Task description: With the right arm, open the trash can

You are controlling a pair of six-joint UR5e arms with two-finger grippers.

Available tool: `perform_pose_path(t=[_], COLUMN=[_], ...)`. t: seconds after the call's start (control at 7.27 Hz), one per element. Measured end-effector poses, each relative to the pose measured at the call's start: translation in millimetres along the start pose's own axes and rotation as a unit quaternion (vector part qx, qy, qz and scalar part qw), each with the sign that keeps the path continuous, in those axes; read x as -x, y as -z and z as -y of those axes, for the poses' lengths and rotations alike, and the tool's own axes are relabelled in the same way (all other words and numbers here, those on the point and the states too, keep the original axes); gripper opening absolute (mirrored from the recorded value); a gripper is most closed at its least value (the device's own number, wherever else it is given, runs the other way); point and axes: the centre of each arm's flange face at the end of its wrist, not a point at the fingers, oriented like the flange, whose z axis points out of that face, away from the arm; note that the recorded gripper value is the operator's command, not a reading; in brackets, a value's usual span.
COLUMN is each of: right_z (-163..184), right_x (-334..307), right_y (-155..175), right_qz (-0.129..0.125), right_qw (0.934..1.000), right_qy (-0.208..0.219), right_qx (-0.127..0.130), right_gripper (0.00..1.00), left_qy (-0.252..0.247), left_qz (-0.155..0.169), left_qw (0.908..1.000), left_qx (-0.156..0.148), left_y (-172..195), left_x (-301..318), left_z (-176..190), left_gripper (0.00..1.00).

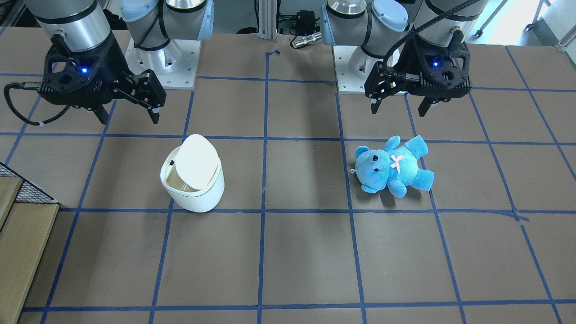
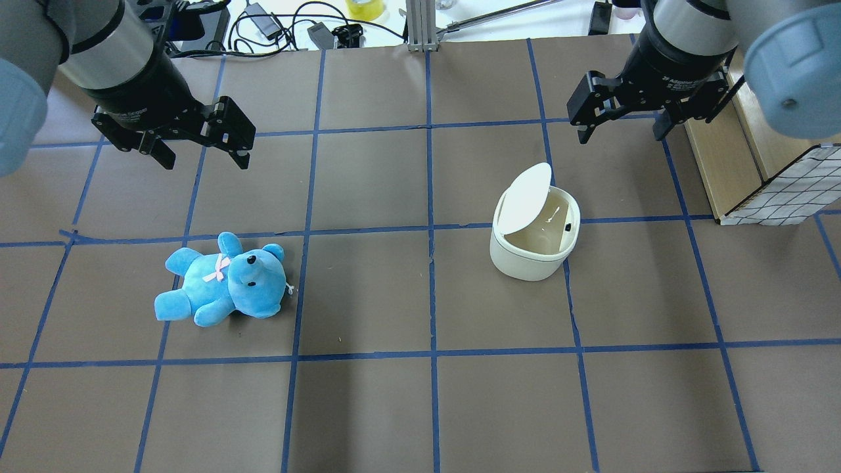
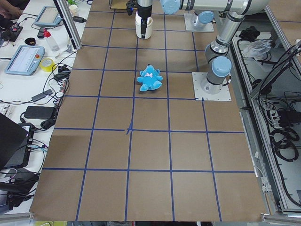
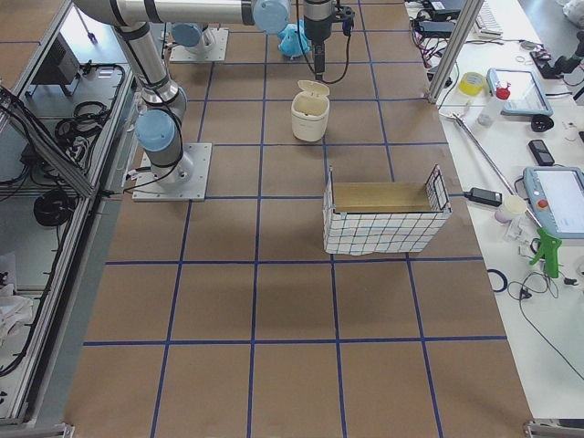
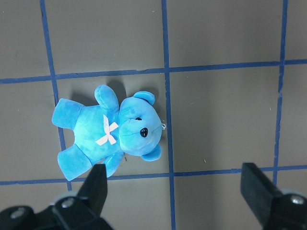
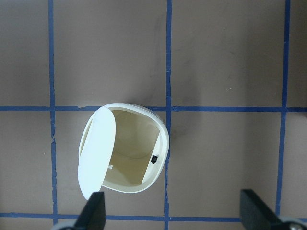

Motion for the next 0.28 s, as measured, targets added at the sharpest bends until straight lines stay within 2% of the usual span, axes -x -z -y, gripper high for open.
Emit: perform_pose_path(t=[0.28], right_z=[0.4], right_x=[-0.3], right_y=[0.5], right_qz=[-0.001], right_qw=[1.0000], right_qy=[0.000], right_qx=[0.000], right_gripper=[1.00], left_qy=[0.000], left_qz=[0.000], left_qw=[1.0000], left_qx=[0.000], left_y=[0.0], left_x=[0.0], left_z=[0.0], left_gripper=[1.00])
